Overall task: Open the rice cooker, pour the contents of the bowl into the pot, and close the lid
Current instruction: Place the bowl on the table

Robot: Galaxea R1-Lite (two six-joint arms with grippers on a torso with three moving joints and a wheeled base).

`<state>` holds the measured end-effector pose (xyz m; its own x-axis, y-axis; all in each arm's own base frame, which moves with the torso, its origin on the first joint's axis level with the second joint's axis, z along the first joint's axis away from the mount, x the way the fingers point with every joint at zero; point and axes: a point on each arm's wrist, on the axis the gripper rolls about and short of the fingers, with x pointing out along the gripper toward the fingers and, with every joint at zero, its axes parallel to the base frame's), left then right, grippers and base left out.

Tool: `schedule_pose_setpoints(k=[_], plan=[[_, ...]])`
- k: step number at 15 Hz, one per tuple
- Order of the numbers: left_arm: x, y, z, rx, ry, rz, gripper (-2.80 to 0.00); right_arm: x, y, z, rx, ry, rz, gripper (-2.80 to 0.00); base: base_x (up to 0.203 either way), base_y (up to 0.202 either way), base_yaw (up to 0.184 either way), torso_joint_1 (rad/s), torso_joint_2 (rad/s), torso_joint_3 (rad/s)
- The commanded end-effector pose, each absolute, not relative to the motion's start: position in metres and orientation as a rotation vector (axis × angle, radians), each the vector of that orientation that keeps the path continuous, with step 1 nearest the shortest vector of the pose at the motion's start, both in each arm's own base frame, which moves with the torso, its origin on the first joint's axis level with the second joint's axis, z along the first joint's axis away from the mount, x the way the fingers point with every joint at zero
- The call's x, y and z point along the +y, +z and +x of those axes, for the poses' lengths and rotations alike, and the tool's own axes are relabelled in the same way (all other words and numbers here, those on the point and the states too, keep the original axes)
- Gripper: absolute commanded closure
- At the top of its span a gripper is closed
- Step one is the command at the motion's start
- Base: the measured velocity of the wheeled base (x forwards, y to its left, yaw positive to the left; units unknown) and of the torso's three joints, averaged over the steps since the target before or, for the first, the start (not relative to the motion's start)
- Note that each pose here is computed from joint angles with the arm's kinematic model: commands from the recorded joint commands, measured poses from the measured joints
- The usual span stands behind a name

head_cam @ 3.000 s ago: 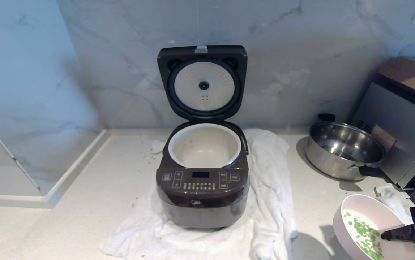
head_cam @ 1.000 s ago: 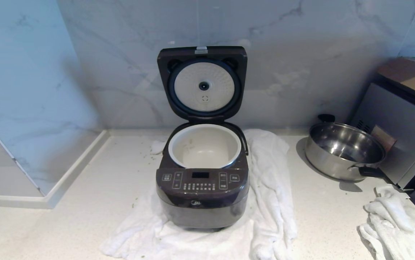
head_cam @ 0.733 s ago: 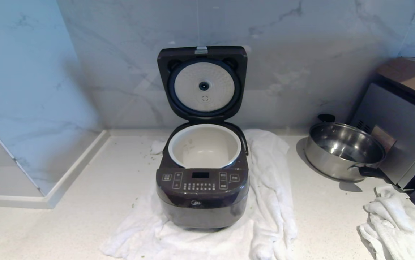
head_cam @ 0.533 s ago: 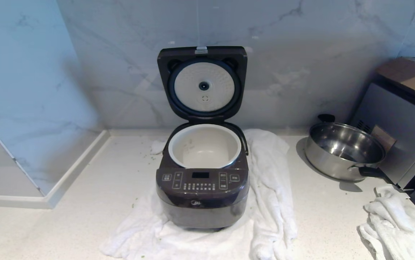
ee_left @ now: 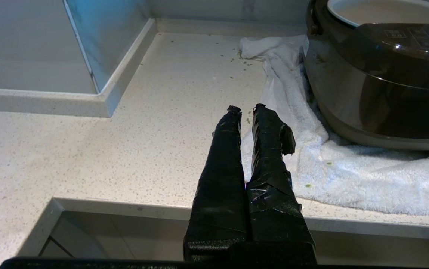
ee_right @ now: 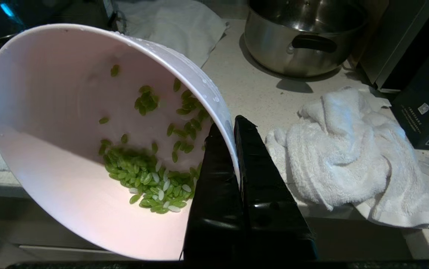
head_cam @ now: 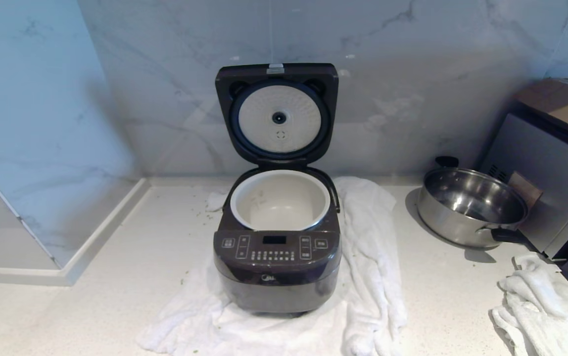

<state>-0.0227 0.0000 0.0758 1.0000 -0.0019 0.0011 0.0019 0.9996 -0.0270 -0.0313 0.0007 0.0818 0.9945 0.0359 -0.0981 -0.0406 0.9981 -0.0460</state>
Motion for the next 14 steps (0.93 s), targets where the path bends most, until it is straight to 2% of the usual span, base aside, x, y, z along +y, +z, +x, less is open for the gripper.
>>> schedule_pose_setpoints(k=[1,8,10,14], plan=[[0.000,0.075,-0.023,0.000,-0.002,-0.028,0.00,0.000,0.077,-0.028,0.085,0.021,-0.049,0.00,0.000,0.000,0.000,0.000,0.00,0.000],[0.000,0.075,-0.022,0.001,-0.002,-0.028,0.00,-0.001,0.081,-0.026,0.143,-0.024,0.047,0.00,0.000,0.000,0.000,0.000,0.00,0.000],[0.000,0.075,-0.022,0.001,-0.003,-0.028,0.00,0.000,0.103,-0.025,0.179,-0.010,0.196,0.00,0.000,0.000,0.000,0.000,0.00,0.000],[0.000,0.075,-0.022,0.001,-0.002,-0.028,0.00,0.002,0.140,0.005,0.446,0.059,0.378,0.00,0.000,0.000,0.000,0.000,0.00,0.000]])
